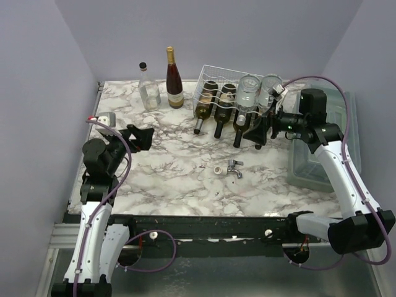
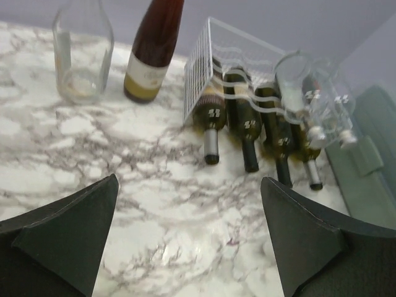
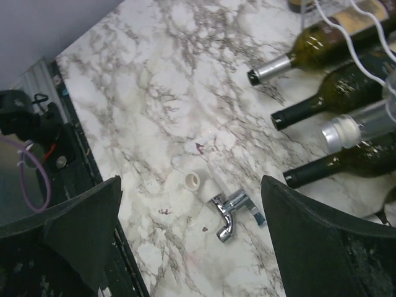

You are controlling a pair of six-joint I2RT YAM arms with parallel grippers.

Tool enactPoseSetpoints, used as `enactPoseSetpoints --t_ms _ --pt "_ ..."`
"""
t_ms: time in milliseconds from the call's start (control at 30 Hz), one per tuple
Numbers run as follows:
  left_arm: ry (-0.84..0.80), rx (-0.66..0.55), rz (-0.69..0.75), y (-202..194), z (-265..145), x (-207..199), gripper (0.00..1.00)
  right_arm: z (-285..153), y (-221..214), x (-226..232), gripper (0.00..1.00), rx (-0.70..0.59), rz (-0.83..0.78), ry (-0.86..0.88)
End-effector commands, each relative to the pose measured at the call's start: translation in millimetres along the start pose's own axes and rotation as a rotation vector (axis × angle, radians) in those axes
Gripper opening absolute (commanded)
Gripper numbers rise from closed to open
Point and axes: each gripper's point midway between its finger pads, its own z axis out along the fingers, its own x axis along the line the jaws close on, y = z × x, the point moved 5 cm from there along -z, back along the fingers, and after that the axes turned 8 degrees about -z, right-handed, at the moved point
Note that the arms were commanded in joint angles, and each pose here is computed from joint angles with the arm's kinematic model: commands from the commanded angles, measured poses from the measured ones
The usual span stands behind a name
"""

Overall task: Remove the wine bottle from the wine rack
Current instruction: Pick up the wine bottle from the wine rack.

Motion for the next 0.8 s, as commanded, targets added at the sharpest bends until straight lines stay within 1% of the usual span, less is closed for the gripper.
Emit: enactPoseSetpoints --t_ms 0,100,200,300,333,367,600,700,767 --pt "0.007 0.180 0.032 -50 -14 20 0.99 4 7 -21 0.96 0.067 0.088 -0.271" --pt "0.021 0.185 0.045 -63 -19 28 0.99 13 12 -31 0.95 0.079 0.130 -0.391" --pt "0.033 0.170 0.079 -63 -25 30 0.99 29 13 -44 0.95 0.085 0.194 -0.511" --pt "0.055 0.134 0.101 -59 -29 32 0.99 46 6 -63 0.95 0.096 0.287 -0.715" --pt "0.056 0.128 0.103 -58 -30 32 0.99 49 4 -70 0.96 0.099 0.299 -0.808" --pt "0.055 0.127 0.104 -58 -30 32 0.99 54 2 -74 0.97 0.098 0.312 -0.850" --pt "0.053 0.122 0.113 -56 -31 31 0.99 75 -8 -105 0.98 0.042 0.411 -1.030" --pt "0.056 0.116 0.117 -56 -32 31 0.99 83 -14 -118 0.96 0.053 0.447 -1.096" --pt "0.057 0.113 0.120 -55 -32 31 0.99 93 -19 -124 0.94 0.068 0.467 -1.090"
